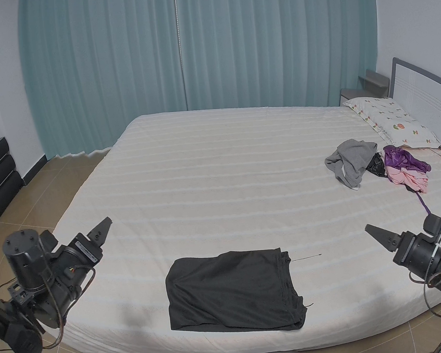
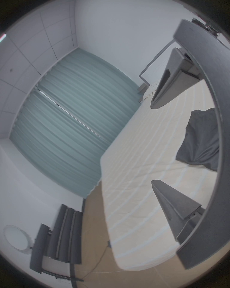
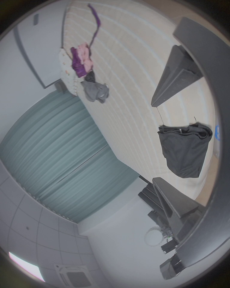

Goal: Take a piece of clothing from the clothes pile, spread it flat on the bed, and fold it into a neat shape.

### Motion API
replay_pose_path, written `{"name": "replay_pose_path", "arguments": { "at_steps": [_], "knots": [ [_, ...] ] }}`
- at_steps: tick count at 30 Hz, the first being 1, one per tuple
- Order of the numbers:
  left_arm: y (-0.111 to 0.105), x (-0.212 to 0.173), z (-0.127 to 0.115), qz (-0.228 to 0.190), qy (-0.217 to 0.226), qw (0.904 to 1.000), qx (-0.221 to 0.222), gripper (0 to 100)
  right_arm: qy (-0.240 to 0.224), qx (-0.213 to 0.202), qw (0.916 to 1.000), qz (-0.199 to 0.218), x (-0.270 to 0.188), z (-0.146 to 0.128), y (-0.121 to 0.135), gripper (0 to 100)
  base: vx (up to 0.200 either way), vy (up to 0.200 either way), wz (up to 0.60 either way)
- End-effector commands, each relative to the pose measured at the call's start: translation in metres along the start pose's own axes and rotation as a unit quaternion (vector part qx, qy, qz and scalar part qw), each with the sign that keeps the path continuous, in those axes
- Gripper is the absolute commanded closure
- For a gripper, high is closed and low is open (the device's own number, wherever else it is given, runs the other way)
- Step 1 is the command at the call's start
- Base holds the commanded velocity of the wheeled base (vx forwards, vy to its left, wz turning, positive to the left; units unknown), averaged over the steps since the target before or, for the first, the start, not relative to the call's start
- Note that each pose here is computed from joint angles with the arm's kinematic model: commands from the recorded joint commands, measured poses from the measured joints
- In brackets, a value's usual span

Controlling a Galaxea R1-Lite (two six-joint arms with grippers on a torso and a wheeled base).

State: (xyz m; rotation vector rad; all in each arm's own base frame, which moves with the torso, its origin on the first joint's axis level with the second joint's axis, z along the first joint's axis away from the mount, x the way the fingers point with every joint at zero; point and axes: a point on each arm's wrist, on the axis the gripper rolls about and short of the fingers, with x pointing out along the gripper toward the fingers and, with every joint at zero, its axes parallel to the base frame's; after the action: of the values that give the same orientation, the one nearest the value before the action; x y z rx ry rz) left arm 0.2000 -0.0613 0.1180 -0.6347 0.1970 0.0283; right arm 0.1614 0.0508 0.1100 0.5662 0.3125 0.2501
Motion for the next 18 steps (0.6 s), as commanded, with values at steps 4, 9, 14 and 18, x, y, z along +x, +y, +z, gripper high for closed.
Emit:
{"name": "replay_pose_path", "arguments": {
  "at_steps": [4,9,14,18],
  "knots": [
    [0.013,-0.103,0.038,-0.021,-0.149,0.9852,0.082,0,-0.144,-0.149,0.9781,-0.015,-0.124,0.006,0.001,0,0.000,0.000,0.00],
    [0.024,-0.140,0.042,-0.004,-0.173,0.9762,0.130,0,-0.144,-0.174,0.9727,-0.053,-0.163,-0.010,-0.004,0,0.000,0.000,0.00],
    [0.035,-0.171,0.045,0.016,-0.178,0.9733,0.144,0,-0.127,-0.177,0.9735,-0.069,-0.185,-0.018,-0.004,0,0.000,0.000,0.00],
    [0.045,-0.201,0.044,0.052,-0.193,0.9636,0.178,0,-0.120,-0.194,0.9704,-0.078,-0.192,-0.021,-0.004,0,0.000,0.000,0.00]
  ]
}}
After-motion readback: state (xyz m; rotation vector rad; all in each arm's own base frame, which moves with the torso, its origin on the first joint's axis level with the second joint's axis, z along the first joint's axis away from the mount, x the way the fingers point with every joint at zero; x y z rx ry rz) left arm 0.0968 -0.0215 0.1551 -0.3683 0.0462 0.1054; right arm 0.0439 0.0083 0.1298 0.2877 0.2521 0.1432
